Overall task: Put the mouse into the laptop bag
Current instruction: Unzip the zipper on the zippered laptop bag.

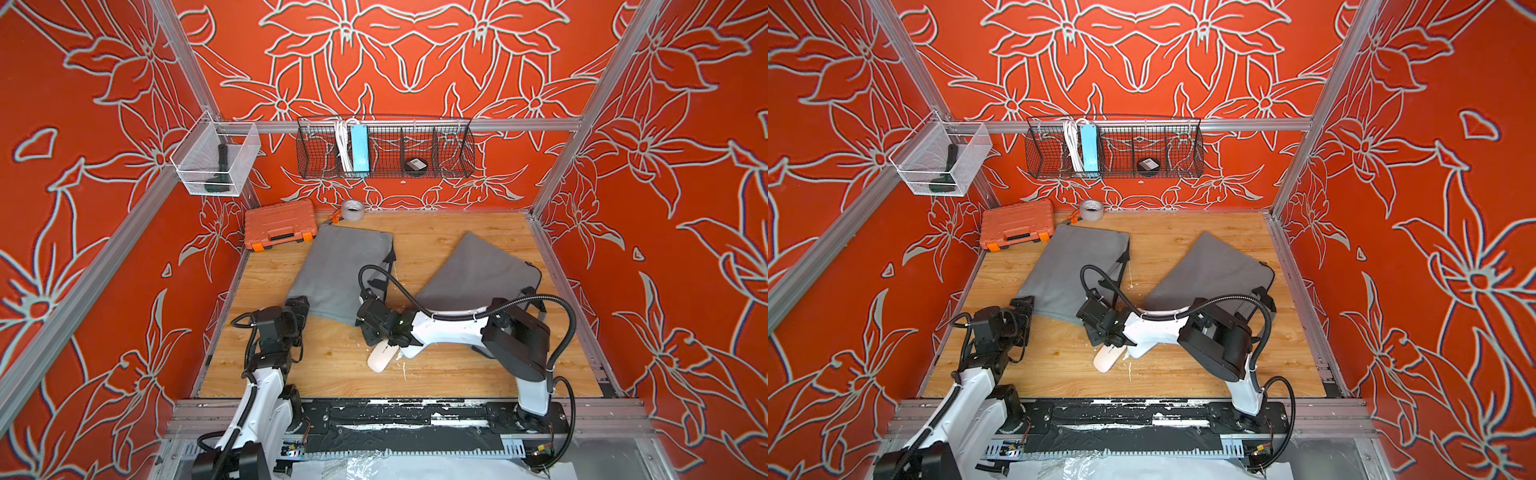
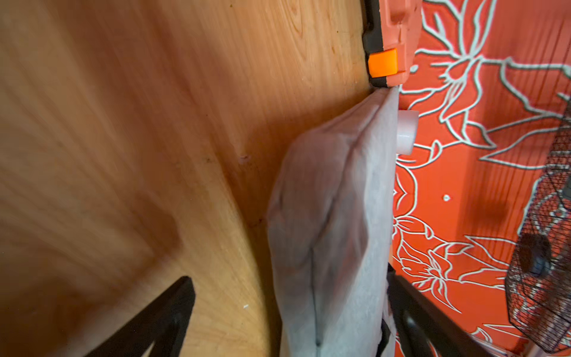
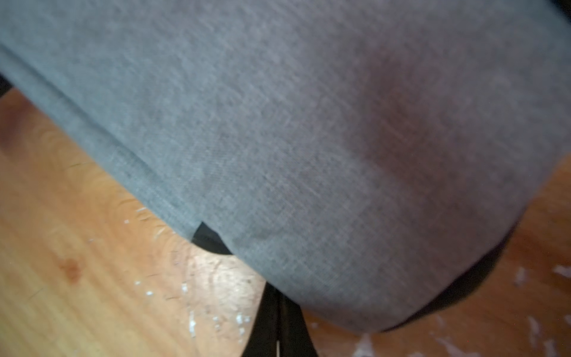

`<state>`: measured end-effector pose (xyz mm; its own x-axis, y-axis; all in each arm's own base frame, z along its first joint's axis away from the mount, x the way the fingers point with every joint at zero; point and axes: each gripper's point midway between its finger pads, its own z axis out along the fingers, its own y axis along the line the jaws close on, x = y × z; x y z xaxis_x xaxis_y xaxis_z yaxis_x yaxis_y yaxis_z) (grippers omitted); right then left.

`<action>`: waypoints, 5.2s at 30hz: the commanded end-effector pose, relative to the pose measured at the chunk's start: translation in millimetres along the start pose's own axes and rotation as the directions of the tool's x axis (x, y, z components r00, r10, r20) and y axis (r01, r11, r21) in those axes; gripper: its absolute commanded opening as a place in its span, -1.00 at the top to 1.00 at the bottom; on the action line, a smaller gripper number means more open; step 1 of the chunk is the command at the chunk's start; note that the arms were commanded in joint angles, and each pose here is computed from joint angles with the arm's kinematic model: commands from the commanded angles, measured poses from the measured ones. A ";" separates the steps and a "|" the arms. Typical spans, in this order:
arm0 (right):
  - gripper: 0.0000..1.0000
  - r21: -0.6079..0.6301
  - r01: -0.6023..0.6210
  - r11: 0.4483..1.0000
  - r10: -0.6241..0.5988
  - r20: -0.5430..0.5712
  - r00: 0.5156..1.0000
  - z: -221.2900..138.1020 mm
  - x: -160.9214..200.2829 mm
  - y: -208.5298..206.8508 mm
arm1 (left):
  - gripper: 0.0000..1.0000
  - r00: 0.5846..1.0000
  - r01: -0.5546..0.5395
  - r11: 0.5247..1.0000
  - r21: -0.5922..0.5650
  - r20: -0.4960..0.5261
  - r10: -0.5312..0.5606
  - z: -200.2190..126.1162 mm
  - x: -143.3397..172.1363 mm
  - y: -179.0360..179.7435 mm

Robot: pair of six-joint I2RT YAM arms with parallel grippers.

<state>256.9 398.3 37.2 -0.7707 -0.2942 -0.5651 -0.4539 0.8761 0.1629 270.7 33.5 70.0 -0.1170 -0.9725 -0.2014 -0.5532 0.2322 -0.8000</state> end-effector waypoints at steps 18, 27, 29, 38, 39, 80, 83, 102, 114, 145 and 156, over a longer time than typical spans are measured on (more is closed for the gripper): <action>1.00 0.033 -0.054 0.998 0.053 0.015 0.998 -6.4 -6.1 -24.0 | 0.05 0.988 -0.109 0.969 0.221 -0.083 0.130 8.5 11.5 -45.3; 1.00 -0.039 -0.036 0.999 0.037 0.017 0.999 -11.4 -14.0 4.2 | 1.00 0.990 -0.077 0.981 0.176 -0.105 0.097 13.0 15.4 -30.9; 1.00 -0.064 -0.012 0.998 0.014 0.024 1.000 -10.6 -16.0 16.5 | 1.00 0.989 -0.074 0.983 0.169 -0.113 0.094 14.1 16.6 -29.2; 1.00 -0.134 0.102 0.986 -0.098 0.033 0.995 -5.0 -27.4 71.7 | 1.00 0.988 -0.045 0.993 0.111 -0.139 0.060 20.3 20.8 -13.7; 1.00 -0.138 0.108 0.984 -0.105 0.031 0.994 -4.1 -27.4 74.8 | 1.00 0.989 -0.042 0.994 0.105 -0.136 0.056 20.4 20.7 -11.5; 1.00 -0.171 0.105 0.980 -0.102 0.026 0.994 -50.2 -3.4 51.5 | -0.71 0.966 0.009 0.999 -0.035 -0.256 -0.018 -13.1 34.8 7.8; 1.00 -0.149 0.106 0.983 -0.102 0.034 0.994 -50.7 -4.2 43.6 | -0.80 0.929 0.067 0.997 -0.025 -0.363 -0.071 -21.2 63.0 21.5; 1.00 -0.188 0.110 0.976 -0.107 0.027 0.994 -44.5 2.7 45.7 | -0.27 0.870 0.059 0.994 0.095 -0.493 -0.004 -14.4 121.6 -3.0; 1.00 -0.169 0.168 0.971 -0.174 -0.020 0.985 -28.1 11.5 51.2 | 1.00 0.871 0.042 0.994 0.100 -0.492 0.013 -10.4 123.6 -15.1; 1.00 -0.303 0.057 0.951 -0.057 0.009 0.998 -43.0 -8.0 90.6 | 1.00 0.865 0.058 0.989 0.137 -0.501 0.018 -23.7 133.6 -9.1; 1.00 -0.403 0.113 0.908 -0.134 -0.023 0.991 -32.6 -12.1 137.2 | 1.00 0.852 0.083 0.976 0.202 -0.522 0.036 -32.5 136.9 -18.2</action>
<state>200.5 467.5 69.0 -0.7608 -0.4096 -0.5033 -0.6095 0.7173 0.3376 242.5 -87.2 63.0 -0.4738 -0.8787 0.0592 -0.4229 0.1680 -0.8904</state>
